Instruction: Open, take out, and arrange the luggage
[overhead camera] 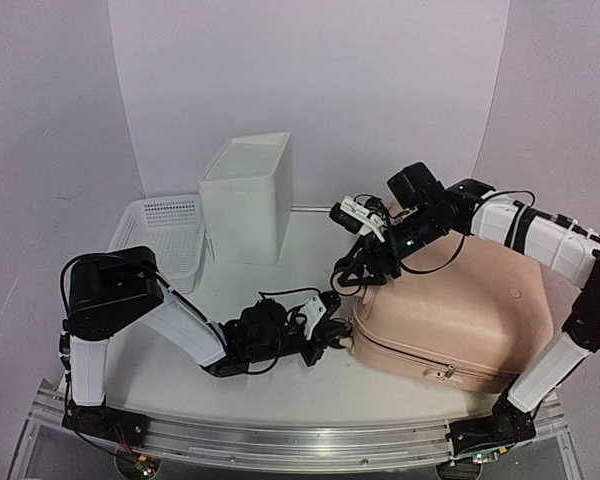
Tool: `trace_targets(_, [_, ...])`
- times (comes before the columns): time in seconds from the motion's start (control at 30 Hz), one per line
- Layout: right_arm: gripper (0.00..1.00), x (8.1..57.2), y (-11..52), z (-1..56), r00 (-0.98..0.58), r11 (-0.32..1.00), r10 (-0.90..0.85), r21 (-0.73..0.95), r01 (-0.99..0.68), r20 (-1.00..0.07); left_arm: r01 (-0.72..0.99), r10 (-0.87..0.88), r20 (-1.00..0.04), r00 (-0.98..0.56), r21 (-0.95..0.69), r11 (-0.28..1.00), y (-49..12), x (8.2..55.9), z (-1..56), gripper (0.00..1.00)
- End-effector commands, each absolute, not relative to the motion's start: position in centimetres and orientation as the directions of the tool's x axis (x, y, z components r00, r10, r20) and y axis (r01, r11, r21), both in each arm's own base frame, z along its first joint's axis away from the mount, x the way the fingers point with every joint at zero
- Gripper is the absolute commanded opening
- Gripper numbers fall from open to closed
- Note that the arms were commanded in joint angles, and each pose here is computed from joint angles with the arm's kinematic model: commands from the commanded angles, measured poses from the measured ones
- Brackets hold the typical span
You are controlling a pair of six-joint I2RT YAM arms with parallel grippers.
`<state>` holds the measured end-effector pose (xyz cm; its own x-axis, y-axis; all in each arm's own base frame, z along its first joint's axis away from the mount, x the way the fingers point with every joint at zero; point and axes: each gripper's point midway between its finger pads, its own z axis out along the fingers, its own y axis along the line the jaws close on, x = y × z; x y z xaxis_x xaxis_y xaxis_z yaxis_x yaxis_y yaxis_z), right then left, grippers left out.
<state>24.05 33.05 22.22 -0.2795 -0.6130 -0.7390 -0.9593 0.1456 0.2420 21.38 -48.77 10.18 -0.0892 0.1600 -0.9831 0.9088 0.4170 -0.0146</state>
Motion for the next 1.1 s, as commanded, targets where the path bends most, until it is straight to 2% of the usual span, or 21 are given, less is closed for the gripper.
trace_targets(0.0, [0.00, 13.9, 30.2, 25.7, -0.020, -0.293, -0.568, 0.224, -0.929, -0.823, 0.786, 0.103, -0.976, -0.192, -0.090, 0.611, -46.2, 30.0, 12.2, 0.00])
trace_targets(0.17, [0.00, 13.5, 27.2, 21.2, 0.058, -0.250, -0.697, 0.167, -0.954, -0.714, 0.742, 0.047, -0.973, -0.227, -0.142, 0.655, -46.0, 33.8, 12.5, 0.00])
trace_targets(0.27, [0.00, 13.1, 27.1, 20.4, 0.026, -0.225, -0.681, 0.176, -0.958, -0.732, 0.746, 0.023, -0.975, -0.223, -0.155, 0.648, -47.0, 35.2, 13.2, 0.00])
trace_targets(0.43, [0.00, 16.8, 29.5, 22.2, -0.120, 0.050, -0.544, 0.110, -0.993, -0.830, 0.773, 0.017, -0.965, -0.261, -0.198, 0.603, -47.2, 34.0, 13.1, 0.00])
trace_targets(0.57, [0.00, 19.9, 29.6, 23.4, -0.296, 0.280, -0.491, 0.173, -0.944, -0.819, 0.787, -0.003, -0.955, -0.298, -0.247, 0.565, -44.9, 31.4, 12.9, 0.00])
trace_targets(0.67, [0.00, 20.4, 30.2, 22.6, -0.342, 0.304, -0.512, 0.205, -0.930, -0.788, 0.822, -0.006, -0.945, -0.326, -0.286, 0.492, -44.5, 29.4, 12.7, 0.00])
trace_targets(0.8, [0.00, 20.0, 32.1, 23.1, -0.329, 0.202, -0.497, 0.262, -0.944, -0.803, 0.832, -0.058, -0.932, -0.357, -0.345, 0.434, -44.3, 28.7, 12.3, 0.00])
trace_targets(0.93, [0.00, 16.2, 33.3, 24.3, -0.165, -0.109, -0.510, 0.254, -0.961, -0.844, 0.816, -0.082, -0.914, -0.398, -0.393, 0.423, -43.7, 30.5, 11.6, 0.00])
trace_targets(1.07, [0.00, 13.5, 33.8, 24.1, -0.033, -0.323, -0.527, 0.236, -0.917, -0.849, 0.805, -0.098, -0.911, -0.400, -0.400, 0.437, -43.7, 32.9, 11.3, 0.00])
